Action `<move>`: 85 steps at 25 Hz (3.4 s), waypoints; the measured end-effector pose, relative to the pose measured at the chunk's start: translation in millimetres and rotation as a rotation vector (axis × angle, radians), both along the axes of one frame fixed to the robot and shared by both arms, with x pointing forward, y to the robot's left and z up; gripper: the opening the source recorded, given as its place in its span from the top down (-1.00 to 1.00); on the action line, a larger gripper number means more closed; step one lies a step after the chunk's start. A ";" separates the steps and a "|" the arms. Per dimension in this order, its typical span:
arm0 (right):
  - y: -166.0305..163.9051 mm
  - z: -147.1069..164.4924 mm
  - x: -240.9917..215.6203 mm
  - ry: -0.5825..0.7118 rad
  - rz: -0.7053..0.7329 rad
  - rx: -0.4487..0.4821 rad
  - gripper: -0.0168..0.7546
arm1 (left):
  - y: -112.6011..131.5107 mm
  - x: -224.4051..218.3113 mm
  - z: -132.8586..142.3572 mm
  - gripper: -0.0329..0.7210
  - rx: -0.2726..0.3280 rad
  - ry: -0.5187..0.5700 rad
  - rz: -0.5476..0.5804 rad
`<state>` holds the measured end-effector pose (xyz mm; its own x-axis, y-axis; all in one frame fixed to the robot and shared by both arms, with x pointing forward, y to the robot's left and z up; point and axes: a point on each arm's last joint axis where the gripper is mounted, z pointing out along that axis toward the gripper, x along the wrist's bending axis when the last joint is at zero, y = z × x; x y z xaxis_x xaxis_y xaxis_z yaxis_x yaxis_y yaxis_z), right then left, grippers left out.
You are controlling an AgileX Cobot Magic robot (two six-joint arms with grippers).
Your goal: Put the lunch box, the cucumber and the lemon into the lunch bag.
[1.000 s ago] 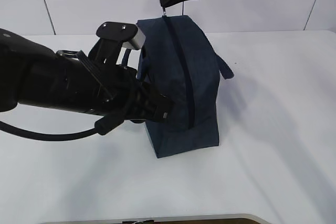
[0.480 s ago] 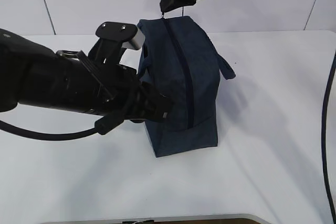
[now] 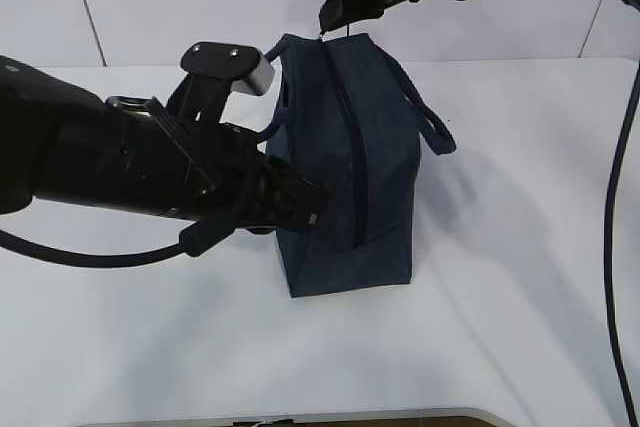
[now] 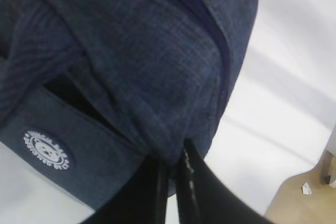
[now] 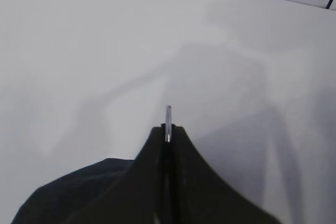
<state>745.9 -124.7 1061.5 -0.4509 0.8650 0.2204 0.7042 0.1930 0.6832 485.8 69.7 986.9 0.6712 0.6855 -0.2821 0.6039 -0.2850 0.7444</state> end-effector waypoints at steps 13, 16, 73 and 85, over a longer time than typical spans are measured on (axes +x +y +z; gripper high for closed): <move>-13.4 24.5 -10.9 0.019 0.026 -0.148 0.94 | 9.3 11.2 -0.4 0.94 0.065 -0.072 0.128; -17.7 32.7 -14.1 0.006 0.045 -0.193 0.94 | 13.9 15.8 -0.1 0.94 0.094 -0.104 0.185; -43.0 53.5 -117.8 0.241 0.139 -0.201 0.94 | 71.8 48.7 10.3 0.95 0.345 -0.359 0.679; -44.2 51.6 -117.6 0.244 0.135 -0.207 0.94 | 63.1 47.0 5.6 0.04 0.351 -0.332 0.512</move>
